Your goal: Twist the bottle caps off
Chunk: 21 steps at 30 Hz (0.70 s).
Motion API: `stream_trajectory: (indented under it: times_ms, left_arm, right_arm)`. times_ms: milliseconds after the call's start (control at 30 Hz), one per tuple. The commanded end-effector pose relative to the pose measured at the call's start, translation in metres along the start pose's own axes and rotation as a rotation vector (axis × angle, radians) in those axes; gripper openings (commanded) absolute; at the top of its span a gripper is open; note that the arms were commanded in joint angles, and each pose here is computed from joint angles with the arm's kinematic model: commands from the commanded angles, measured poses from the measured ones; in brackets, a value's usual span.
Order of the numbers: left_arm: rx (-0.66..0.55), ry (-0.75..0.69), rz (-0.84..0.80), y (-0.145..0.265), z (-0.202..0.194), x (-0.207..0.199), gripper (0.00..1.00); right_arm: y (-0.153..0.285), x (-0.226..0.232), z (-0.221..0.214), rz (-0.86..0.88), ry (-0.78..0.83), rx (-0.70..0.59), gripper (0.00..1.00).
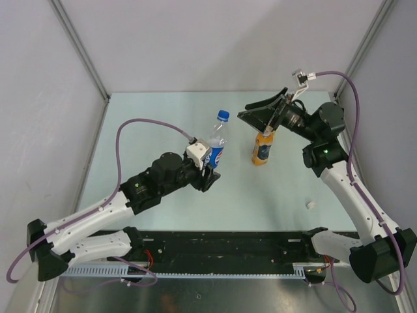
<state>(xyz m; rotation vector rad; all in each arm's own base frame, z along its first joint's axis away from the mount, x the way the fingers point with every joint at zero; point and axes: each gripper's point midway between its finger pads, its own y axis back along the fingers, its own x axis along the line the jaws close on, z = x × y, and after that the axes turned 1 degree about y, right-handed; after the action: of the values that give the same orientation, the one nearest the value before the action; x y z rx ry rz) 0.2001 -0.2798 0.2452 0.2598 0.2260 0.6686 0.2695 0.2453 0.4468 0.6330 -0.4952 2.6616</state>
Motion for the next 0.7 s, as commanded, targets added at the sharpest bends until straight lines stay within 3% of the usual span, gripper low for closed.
stream_trajectory:
  times_ms: [0,367,667]
  left_arm:
    - [0.011,-0.017,0.141,0.0,0.011,0.018,0.0]
    - [0.207,-0.143,0.355,-0.019,-0.02,0.029,0.0]
    - [0.244,-0.151,0.439,-0.022,-0.025,0.038,0.0]
  right_arm:
    - [0.001,-0.021,0.014,-0.173,-0.027,-0.063,0.99]
    - [-0.015,-0.042,-0.013,-0.287,-0.082,0.019,0.92]
    - [-0.013,-0.064,-0.029,-0.435,-0.046,0.094,0.88]
